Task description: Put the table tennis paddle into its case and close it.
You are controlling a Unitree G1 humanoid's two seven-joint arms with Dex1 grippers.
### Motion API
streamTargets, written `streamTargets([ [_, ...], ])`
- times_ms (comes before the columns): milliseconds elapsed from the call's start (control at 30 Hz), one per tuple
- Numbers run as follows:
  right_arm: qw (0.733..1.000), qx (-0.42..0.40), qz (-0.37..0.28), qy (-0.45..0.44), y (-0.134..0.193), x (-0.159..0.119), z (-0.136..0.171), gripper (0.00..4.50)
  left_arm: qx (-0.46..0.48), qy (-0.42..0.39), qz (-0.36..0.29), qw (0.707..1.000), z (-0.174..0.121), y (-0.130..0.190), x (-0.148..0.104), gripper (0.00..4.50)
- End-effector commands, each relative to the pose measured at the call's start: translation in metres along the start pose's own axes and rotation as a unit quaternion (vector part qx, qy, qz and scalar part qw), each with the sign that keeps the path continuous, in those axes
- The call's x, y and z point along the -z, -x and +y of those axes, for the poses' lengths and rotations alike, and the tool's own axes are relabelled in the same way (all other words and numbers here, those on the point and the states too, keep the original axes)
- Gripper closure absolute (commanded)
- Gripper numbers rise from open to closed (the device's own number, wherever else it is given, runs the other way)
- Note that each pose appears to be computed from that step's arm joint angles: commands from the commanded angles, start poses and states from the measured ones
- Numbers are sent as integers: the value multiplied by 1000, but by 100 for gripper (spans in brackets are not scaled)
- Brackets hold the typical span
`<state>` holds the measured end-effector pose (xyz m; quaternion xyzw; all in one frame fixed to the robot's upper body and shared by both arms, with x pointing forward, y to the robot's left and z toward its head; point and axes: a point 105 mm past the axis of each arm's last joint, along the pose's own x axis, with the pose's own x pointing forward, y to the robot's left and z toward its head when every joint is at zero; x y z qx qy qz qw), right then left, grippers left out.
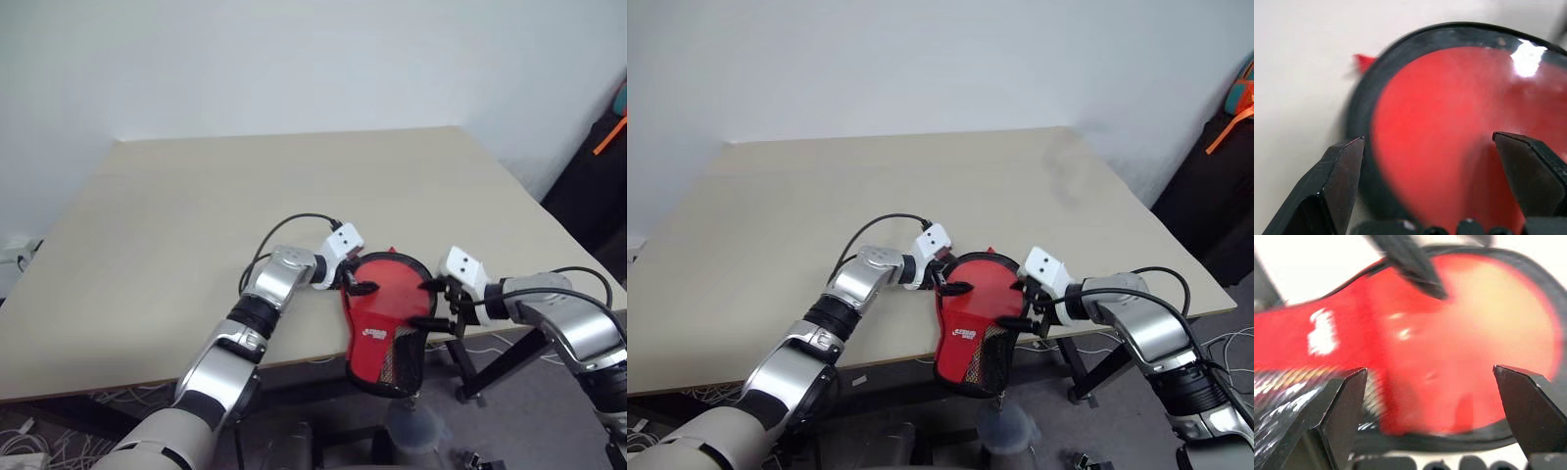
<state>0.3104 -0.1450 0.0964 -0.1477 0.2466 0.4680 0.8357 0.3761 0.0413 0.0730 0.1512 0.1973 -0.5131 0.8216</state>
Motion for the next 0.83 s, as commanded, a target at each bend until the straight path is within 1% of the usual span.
streamTargets([
  [33,997,50,-44,-25,10,-22,-26,6,6,-25,-57,998,1,28,-33,0],
  [100,996,63,-42,-37,13,-23,-32,6,1,-38,-56,998,4,47,-31,0],
  [200,994,79,-39,-62,18,-22,-41,6,-8,-52,-35,998,7,71,-21,0],
  [333,988,106,-39,-100,20,-25,-48,6,16,-40,-25,999,0,110,-9,0],
  [400,987,112,-41,-110,20,-26,-50,6,16,-41,-8,999,-3,122,0,0],
  [467,985,116,-45,-119,18,-31,-51,6,13,-28,-2,1000,-5,131,7,0],
  [567,986,98,-60,-123,14,-47,-45,6,2,-14,13,1000,-8,148,22,0],
  [667,992,94,-36,-80,16,-43,-43,6,19,-22,38,999,-26,160,41,0],
  [767,994,81,-23,-75,18,-37,-41,6,31,-10,58,998,-45,163,57,0],
  [833,994,68,-25,-78,19,-39,-37,6,36,-1,61,997,-52,163,61,0],
])
